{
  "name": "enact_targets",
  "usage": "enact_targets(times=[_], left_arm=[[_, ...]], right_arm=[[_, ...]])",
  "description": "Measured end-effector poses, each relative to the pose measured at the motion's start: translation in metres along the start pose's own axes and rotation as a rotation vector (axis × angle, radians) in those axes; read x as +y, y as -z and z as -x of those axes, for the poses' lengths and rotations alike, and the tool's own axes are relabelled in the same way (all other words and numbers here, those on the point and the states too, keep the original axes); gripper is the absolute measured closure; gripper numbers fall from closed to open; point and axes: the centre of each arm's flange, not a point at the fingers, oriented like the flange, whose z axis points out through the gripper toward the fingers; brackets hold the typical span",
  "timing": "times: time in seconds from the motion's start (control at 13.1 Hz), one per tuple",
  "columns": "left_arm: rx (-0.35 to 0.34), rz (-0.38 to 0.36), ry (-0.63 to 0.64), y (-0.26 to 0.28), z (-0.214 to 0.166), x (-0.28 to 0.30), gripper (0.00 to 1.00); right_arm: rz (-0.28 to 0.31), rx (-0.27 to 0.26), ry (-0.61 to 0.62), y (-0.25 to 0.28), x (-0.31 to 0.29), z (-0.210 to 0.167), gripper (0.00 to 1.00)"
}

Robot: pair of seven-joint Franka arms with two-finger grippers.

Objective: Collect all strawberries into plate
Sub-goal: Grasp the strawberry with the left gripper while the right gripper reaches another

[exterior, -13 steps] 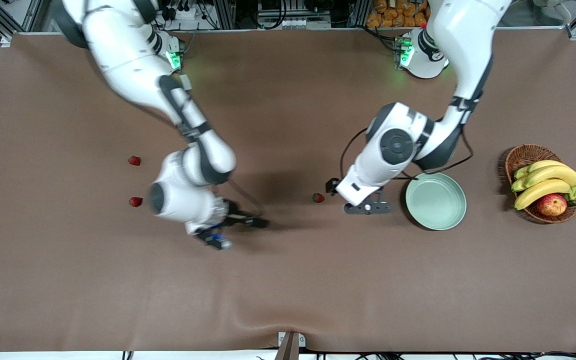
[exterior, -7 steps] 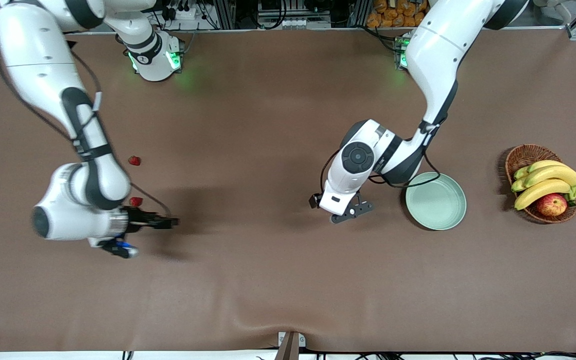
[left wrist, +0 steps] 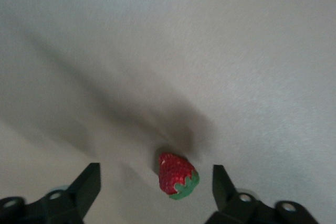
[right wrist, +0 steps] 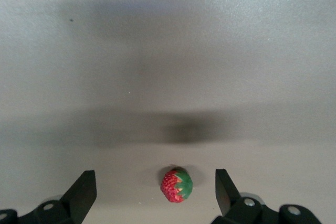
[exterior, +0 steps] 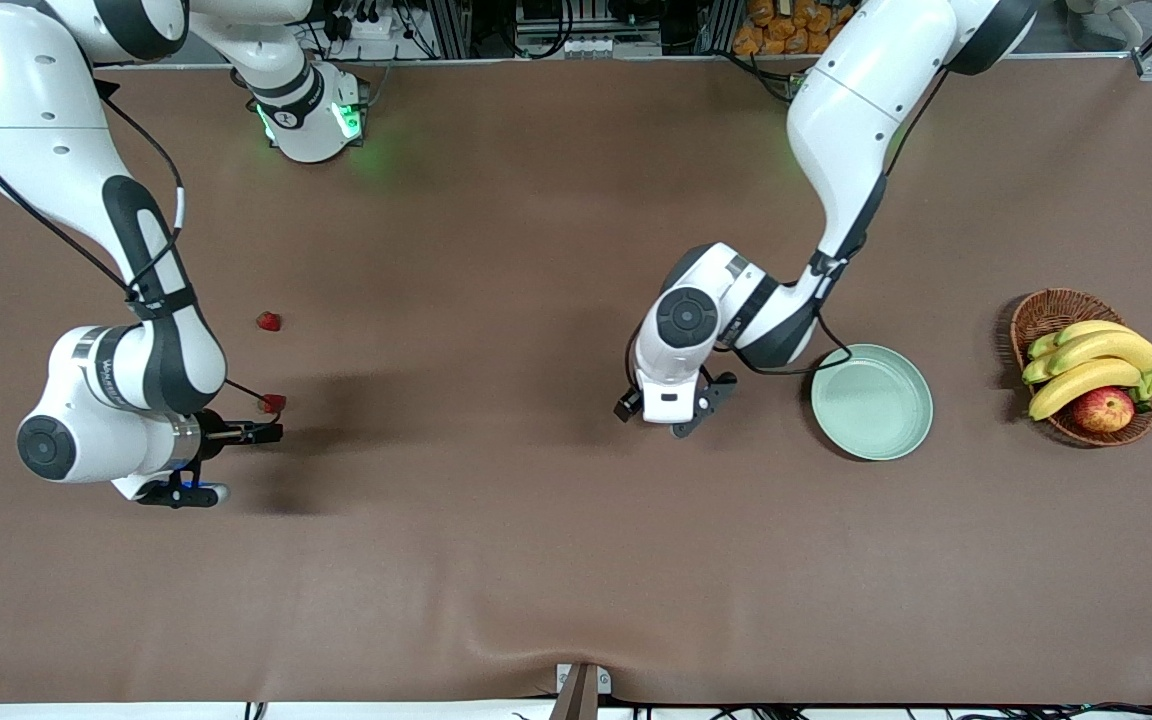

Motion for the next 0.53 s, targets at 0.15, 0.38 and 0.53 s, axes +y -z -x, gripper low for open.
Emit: enact_targets(times=[0.15, 0.38, 0.53], left_arm=[[0.020, -0.016, 0.026, -0.012, 0.007, -0.001, 0.15], [0.024, -0.018, 0.037, -0.018, 0.010, 0.000, 0.24], [0.025, -0.007, 0.039, -0.013, 0.008, 0.003, 0.42]], right_arm=[[0.006, -0.024, -0.003, -0.010, 0.005, 0.004, 0.03], [0.006, -0.062, -0.009, -0.028, 0.011, 0.010, 0.21], [0.006, -0.083, -0.010, -0.039, 0.011, 0.013, 0.29]])
